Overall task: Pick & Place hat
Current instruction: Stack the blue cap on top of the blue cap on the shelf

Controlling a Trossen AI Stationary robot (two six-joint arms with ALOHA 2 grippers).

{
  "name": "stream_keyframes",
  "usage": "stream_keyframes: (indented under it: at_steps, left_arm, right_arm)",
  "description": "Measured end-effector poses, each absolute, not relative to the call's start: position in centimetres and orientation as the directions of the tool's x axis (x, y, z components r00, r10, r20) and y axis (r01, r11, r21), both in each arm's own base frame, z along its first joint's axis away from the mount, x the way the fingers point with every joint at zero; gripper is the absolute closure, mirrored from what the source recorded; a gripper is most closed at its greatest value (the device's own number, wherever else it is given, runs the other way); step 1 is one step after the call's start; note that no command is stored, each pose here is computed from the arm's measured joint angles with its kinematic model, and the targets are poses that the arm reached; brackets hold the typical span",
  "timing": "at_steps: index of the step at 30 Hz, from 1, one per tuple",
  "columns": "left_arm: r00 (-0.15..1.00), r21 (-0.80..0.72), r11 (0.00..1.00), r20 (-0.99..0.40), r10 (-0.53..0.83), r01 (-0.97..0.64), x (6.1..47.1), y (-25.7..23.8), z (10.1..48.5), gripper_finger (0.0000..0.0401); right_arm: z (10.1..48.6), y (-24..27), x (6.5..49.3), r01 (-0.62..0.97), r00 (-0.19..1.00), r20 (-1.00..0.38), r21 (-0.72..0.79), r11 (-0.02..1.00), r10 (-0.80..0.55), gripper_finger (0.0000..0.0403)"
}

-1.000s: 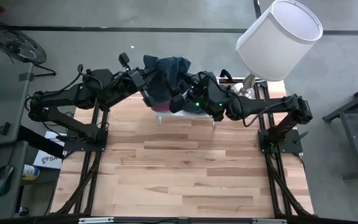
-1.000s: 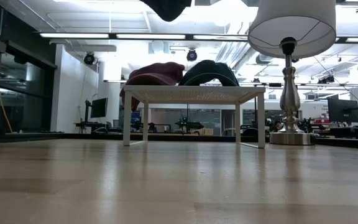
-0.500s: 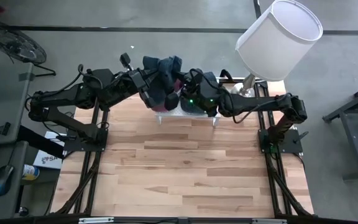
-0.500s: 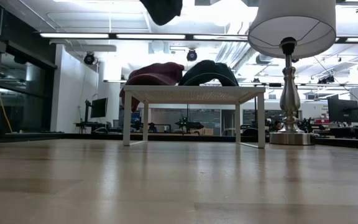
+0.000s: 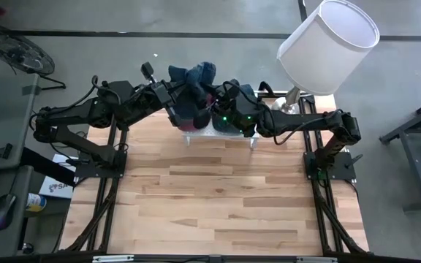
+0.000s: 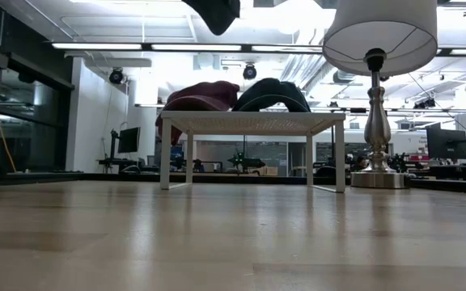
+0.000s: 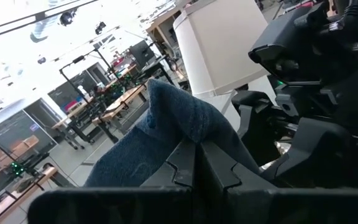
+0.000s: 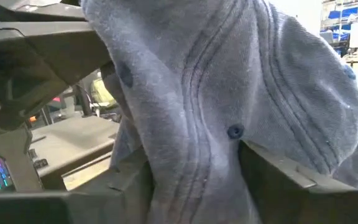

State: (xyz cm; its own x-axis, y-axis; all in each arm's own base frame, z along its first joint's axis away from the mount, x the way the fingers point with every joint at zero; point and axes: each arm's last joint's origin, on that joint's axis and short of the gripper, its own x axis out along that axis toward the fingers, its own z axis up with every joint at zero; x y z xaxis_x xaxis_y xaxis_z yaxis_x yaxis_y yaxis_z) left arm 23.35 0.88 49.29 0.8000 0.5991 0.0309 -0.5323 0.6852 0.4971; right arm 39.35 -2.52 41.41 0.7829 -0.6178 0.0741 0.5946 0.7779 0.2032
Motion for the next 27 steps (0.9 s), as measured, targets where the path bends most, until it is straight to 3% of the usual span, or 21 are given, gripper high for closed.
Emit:
stream_keyframes:
  at_steps: [14, 27]
  left_arm:
    - [0.799, 0.498, 0.685, 0.029, 0.6, -0.532, 23.4, 0.9, 49.3, 0.0398]
    - [0.797, 0.496, 0.685, 0.026, 0.603, -0.534, 23.4, 0.9, 49.2, 0.0367]
  right_arm:
    - [41.5, -2.5, 39.3, 0.585, 0.796, 0.076, 0.157, 0.796, -0.6, 0.0388]
    - [42.2, -2.4, 38.3, 0.587, 0.799, 0.055, 0.141, 0.797, -0.599, 0.0399]
